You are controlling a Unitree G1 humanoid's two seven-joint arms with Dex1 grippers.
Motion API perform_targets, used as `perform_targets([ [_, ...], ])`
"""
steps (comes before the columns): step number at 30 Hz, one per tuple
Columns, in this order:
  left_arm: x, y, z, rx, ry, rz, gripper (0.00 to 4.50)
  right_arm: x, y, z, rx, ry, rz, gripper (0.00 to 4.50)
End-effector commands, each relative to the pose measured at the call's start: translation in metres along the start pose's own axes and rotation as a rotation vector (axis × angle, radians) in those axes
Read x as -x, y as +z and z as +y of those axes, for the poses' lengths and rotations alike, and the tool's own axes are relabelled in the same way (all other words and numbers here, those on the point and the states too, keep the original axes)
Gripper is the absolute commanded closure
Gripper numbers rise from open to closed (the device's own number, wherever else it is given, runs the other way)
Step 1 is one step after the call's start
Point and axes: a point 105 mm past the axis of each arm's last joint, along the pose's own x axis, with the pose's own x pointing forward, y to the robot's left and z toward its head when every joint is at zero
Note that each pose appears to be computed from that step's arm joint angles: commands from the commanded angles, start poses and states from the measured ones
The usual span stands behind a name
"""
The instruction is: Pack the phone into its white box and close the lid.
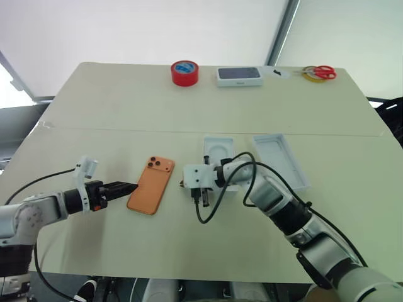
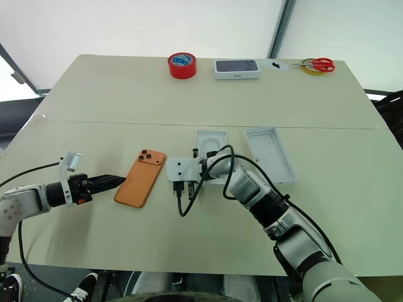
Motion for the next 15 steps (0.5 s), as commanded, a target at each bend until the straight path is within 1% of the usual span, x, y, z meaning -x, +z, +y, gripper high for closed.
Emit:
perform_targets([
  [1,-0.011,-0.015,0.003,0.04,-0.013,0.067,1.56,-0.012,0.007,0.009,0.014,0.033,-0.005,4.37],
  [4,-0.022,-0.02,-0.001,0.052,-0.04,0.087,1.56,-0.018,0.015,0.01,-0.007,0.034,-0.027,4.37],
  [9,-0.041,-0.031,-0.01,0.076,-0.07,0.126,1.56,-0.023,0.012,0.008,0.009,0.019,-0.003,4.37],
  [13,-0.054,-0.034,-0.028,0.109,-0.145,0.143,1.56,-0.023,0.012,0.001,0.024,-0.017,-0.003,4.37],
  [15,-0.057,-0.035,-0.037,0.158,-0.186,0.148,1.56,-0.022,0.01,0.001,0.026,-0.017,-0.001,4.37],
])
